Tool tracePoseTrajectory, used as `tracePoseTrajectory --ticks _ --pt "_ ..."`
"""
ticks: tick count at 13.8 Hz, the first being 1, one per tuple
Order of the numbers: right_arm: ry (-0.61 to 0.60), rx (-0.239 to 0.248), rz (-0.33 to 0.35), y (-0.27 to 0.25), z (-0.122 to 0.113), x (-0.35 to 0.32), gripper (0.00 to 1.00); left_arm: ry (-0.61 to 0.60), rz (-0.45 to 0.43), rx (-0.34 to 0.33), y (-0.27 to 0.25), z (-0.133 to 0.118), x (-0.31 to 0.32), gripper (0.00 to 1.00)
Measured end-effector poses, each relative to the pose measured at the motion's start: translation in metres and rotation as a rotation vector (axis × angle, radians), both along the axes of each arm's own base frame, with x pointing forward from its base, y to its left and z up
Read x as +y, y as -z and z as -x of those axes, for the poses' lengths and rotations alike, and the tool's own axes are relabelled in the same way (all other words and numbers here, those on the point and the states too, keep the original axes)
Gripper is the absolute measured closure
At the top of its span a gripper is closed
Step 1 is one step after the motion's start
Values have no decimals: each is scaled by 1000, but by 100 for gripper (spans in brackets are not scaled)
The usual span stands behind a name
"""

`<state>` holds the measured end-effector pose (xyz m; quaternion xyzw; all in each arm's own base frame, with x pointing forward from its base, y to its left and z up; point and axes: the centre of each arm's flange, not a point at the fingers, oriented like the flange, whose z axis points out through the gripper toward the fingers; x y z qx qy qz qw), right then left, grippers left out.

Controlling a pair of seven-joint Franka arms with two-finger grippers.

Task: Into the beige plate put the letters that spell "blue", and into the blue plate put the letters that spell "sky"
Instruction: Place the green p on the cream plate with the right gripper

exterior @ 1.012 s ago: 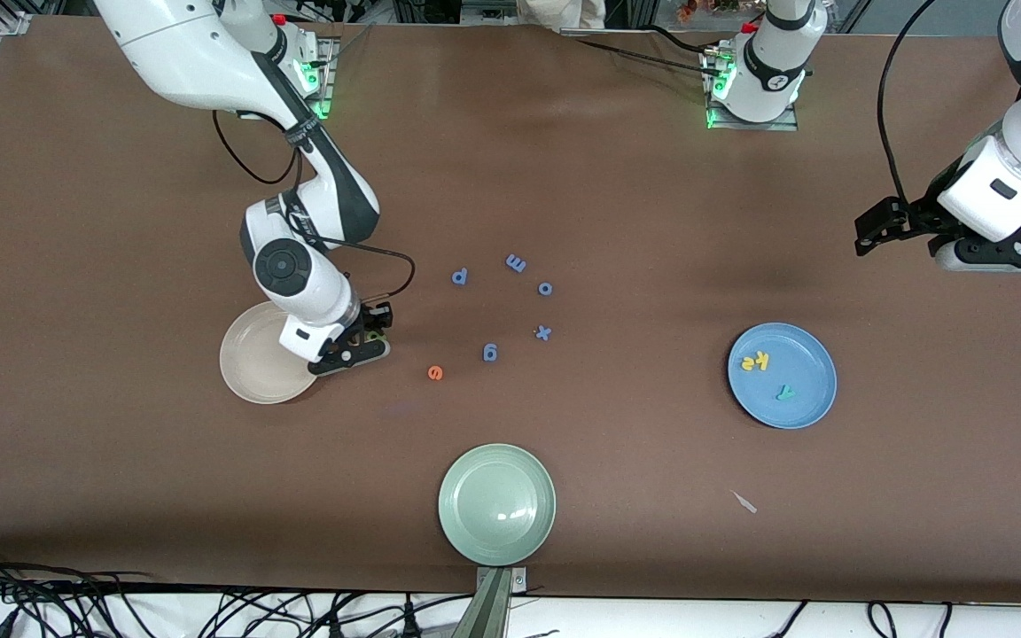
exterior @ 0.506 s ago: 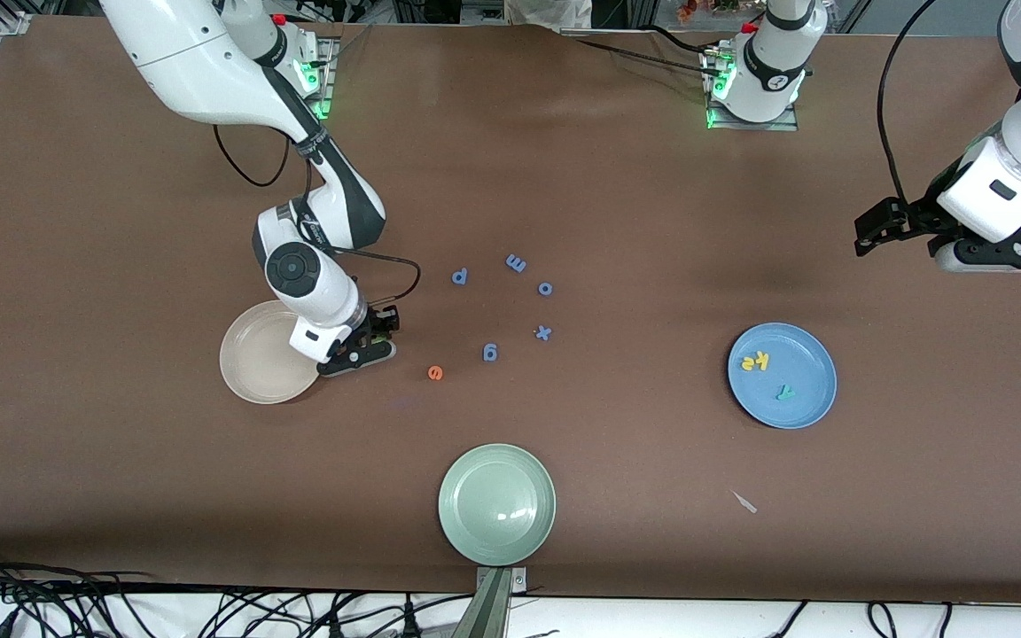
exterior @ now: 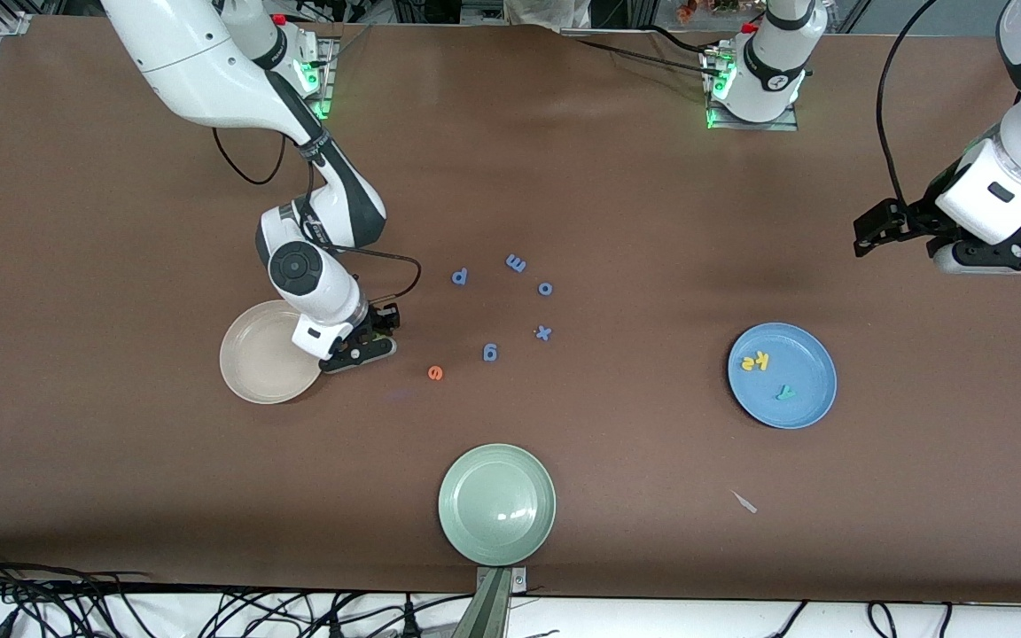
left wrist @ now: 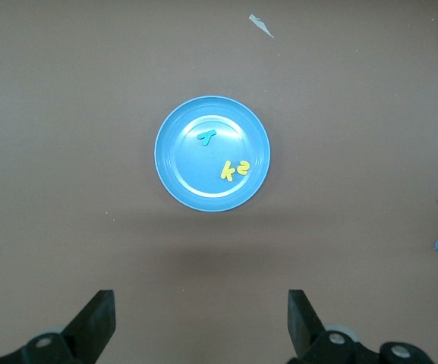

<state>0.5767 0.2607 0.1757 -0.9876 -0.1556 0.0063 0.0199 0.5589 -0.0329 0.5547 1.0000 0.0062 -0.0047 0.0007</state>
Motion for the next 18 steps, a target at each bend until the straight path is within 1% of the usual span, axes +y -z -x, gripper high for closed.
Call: tracePoseTrajectory --ticks 4,7,8,9,10,11,12,13,14,18 --pt "21 -5 -3 0 -1 0 41 0 0 0 0 0 0 0" --pt "28 -7 -3 0 -1 0 44 1 0 0 0 0 -1 0" --pt "29 -9 -4 0 -1 0 48 2 0 0 0 0 -1 0" --pt "30 -10 -4 0 -1 0 48 2 0 0 0 0 -1 0" --pt "31 -13 -5 -1 -2 -1 52 3 0 0 0 0 -2 0" --pt "31 -13 -5 -1 -2 -1 52 3 0 0 0 0 -2 0" --pt "32 -14 -6 -1 -2 -1 57 4 0 0 0 0 -2 0" --pt "32 -15 -6 -1 -2 -1 57 4 0 0 0 0 -2 0" --pt "32 -18 -7 -3 -3 -1 62 3 0 0 0 0 -2 0" --pt "31 -23 -9 -5 -3 0 62 4 0 0 0 0 -2 0"
